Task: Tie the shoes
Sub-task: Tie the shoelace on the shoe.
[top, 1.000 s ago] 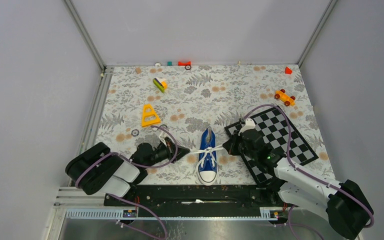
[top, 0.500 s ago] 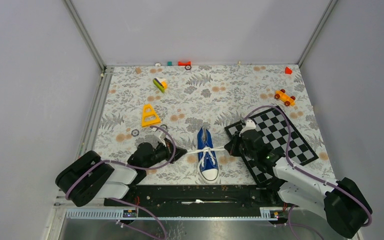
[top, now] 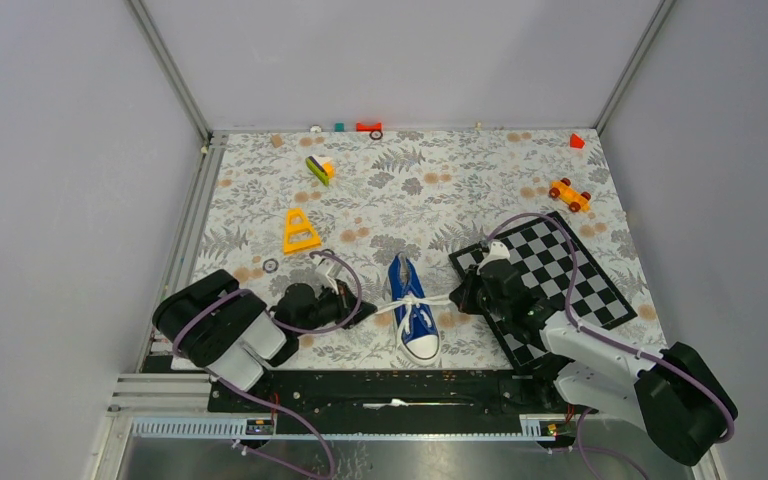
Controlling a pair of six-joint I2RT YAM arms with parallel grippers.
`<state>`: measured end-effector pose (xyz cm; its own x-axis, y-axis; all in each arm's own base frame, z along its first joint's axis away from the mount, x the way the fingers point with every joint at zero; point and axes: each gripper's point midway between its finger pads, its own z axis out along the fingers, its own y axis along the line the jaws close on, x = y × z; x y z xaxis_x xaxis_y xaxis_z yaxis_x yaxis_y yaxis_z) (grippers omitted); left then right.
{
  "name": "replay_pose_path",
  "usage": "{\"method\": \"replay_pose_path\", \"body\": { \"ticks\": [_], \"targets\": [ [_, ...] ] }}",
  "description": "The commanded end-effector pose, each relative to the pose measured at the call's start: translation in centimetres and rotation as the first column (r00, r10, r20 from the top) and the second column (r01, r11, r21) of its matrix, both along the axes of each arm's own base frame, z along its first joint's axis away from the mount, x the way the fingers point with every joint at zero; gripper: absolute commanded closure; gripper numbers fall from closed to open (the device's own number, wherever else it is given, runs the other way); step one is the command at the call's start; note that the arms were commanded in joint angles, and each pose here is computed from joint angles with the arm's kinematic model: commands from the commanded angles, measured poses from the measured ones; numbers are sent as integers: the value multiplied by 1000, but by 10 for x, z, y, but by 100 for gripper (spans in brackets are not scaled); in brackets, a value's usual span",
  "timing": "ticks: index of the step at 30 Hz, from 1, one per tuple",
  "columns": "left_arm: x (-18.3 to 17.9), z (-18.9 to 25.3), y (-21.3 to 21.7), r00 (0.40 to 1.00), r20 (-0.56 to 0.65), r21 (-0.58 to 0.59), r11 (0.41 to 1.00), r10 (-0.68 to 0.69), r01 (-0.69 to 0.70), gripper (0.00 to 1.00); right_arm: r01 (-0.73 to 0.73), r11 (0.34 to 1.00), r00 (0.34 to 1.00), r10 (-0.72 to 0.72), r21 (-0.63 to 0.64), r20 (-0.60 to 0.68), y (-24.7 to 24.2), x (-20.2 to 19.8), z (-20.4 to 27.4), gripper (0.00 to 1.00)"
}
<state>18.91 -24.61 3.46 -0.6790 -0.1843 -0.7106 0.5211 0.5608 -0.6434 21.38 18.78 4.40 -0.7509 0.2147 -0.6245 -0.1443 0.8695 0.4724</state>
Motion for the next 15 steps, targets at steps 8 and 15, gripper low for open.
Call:
{"method": "replay_pose_path", "body": {
  "ticks": [8, 15],
  "targets": [
    [7, 39, -21, 995, 84, -137, 989, -52, 63, 100, -98, 992, 994, 94, 79, 56, 23, 8, 30, 79],
    [7, 45, -33, 992, 93, -145, 985, -82, 95, 100, -182, 977, 975, 165, 115, 149, 35, 9, 64, 47]
  ]
}}
